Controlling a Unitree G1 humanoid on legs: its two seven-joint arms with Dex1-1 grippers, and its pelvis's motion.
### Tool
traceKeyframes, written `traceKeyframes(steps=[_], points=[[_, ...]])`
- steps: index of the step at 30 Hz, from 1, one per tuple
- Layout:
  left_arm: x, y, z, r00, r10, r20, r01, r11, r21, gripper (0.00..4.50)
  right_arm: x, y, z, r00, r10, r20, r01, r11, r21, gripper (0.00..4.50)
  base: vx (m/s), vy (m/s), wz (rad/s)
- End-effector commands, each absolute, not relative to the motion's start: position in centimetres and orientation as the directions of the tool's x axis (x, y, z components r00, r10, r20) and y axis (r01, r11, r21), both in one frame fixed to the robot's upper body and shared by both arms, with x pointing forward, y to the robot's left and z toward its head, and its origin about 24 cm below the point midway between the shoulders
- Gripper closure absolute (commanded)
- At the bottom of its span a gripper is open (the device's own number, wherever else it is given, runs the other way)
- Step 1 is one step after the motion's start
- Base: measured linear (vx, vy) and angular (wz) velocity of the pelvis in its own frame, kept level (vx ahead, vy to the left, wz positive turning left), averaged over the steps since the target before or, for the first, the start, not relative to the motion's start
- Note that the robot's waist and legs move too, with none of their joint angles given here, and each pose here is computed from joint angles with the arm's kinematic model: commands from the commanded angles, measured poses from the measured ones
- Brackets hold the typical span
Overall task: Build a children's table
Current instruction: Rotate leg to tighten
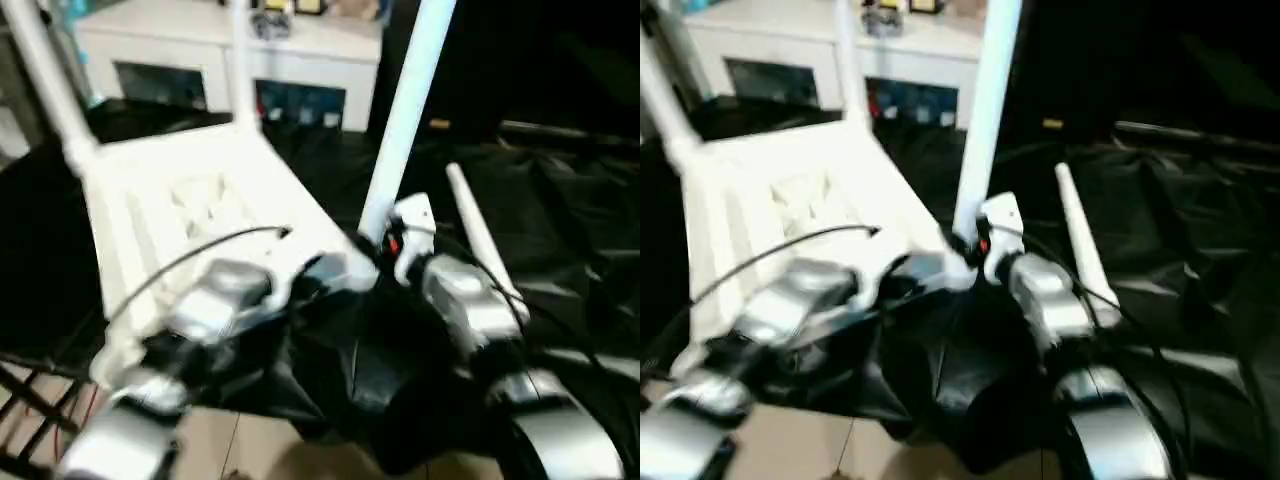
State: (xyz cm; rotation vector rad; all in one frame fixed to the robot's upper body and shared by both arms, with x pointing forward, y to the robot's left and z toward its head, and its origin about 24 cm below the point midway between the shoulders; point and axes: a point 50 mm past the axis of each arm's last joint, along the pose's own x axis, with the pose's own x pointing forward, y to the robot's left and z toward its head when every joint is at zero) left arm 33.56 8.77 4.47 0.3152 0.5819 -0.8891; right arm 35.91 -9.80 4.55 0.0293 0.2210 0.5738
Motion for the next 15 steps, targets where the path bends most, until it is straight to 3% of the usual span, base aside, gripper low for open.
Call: traceKeyframes(steps=[1, 8, 15], points=[[34.8, 7.9, 6.6, 0.571, -0.620, -0.538, 0.775, 0.624, 0.102, 4.50, 32.7, -8.4, -1.3, 0.696, 0.567, -0.442, -0.542, 0.817, 0.195, 2.63, 0.000, 0.000, 0.00], [34.9, 8.2, 6.3, 0.569, -0.602, -0.561, 0.769, 0.630, 0.104, 4.50, 32.7, -7.6, -1.4, 0.672, 0.582, -0.458, -0.565, 0.803, 0.190, 2.63, 0.004, -0.073, 0.08], [35.1, 8.4, 6.4, 0.567, -0.598, -0.567, 0.771, 0.628, 0.109, 4.50, 33.0, -7.3, -1.1, 0.671, 0.586, -0.454, -0.570, 0.800, 0.190, 2.64, 0.054, -0.014, -0.17]])
